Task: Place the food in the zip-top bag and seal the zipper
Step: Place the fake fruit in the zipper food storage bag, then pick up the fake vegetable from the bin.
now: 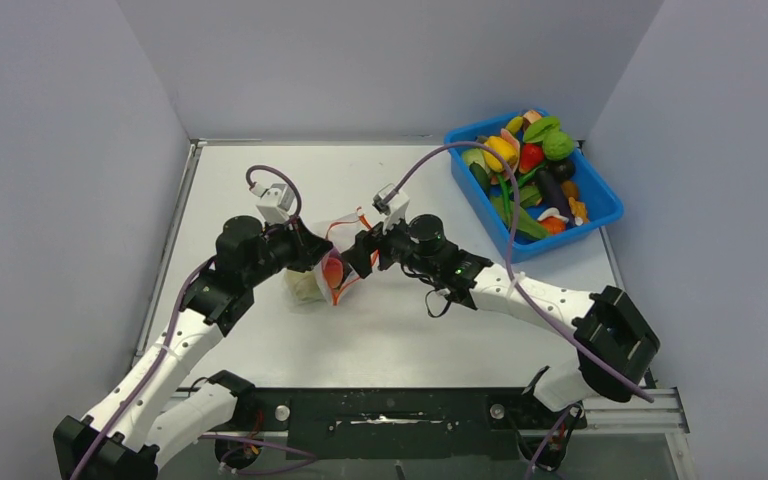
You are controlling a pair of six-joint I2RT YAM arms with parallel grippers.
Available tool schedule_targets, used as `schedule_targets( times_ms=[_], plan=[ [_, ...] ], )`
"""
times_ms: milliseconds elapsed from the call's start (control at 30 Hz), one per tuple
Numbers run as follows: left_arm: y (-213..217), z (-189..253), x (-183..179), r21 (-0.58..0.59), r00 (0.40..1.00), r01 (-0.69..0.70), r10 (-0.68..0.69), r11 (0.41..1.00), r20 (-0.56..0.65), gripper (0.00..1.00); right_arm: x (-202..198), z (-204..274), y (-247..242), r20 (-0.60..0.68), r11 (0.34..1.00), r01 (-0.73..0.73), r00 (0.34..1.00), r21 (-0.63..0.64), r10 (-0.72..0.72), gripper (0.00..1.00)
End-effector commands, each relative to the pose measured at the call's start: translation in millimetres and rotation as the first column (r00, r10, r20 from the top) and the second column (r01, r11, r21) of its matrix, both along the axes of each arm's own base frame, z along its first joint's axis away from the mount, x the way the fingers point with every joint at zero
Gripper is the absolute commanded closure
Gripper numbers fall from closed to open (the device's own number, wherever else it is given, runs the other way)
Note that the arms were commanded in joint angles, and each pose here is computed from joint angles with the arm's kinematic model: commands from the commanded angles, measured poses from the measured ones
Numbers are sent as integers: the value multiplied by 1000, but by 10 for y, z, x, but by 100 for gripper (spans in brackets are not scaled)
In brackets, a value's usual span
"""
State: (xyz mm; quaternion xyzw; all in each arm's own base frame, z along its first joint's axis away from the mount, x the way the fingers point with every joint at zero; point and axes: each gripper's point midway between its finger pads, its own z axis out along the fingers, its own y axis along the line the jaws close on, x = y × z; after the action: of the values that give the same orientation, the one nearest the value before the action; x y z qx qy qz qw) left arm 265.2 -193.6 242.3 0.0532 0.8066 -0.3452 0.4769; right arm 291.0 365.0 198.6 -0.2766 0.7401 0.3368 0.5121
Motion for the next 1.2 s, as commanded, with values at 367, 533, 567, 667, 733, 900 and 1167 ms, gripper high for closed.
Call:
schedule_targets(
  times_ms=[367, 533, 567, 667, 733, 900, 1167],
  plan=[
    [231, 29, 86, 166, 989, -42, 17, 985, 147, 100, 263, 940, -911, 57, 970, 203, 976, 136, -212, 19],
    [209, 61, 56, 182, 982, -11, -24, 983, 190, 100, 568, 917, -1495, 83, 903, 429, 900, 15, -428, 19],
    [197, 61, 43, 177, 980, -3, -32, 984, 194, 100, 628, 896, -1611, 90, 882, 471, 879, -14, -468, 19],
    [194, 23, 28, 166, 979, 0, -33, 986, 202, 100, 786, 849, -1936, 130, 805, 586, 808, -91, -574, 18],
    [201, -17, 17, 169, 980, 0, -34, 986, 198, 100, 897, 821, -2178, 149, 743, 657, 754, -127, -640, 18],
    [212, -49, -7, 170, 980, 0, -34, 985, 196, 100, 1192, 695, -2741, 149, 624, 755, 653, -203, -742, 19],
    [241, -28, -12, 169, 978, -13, -22, 986, 208, 100, 1546, 579, -3573, 266, 406, 859, 489, -314, -831, 36]
  ],
)
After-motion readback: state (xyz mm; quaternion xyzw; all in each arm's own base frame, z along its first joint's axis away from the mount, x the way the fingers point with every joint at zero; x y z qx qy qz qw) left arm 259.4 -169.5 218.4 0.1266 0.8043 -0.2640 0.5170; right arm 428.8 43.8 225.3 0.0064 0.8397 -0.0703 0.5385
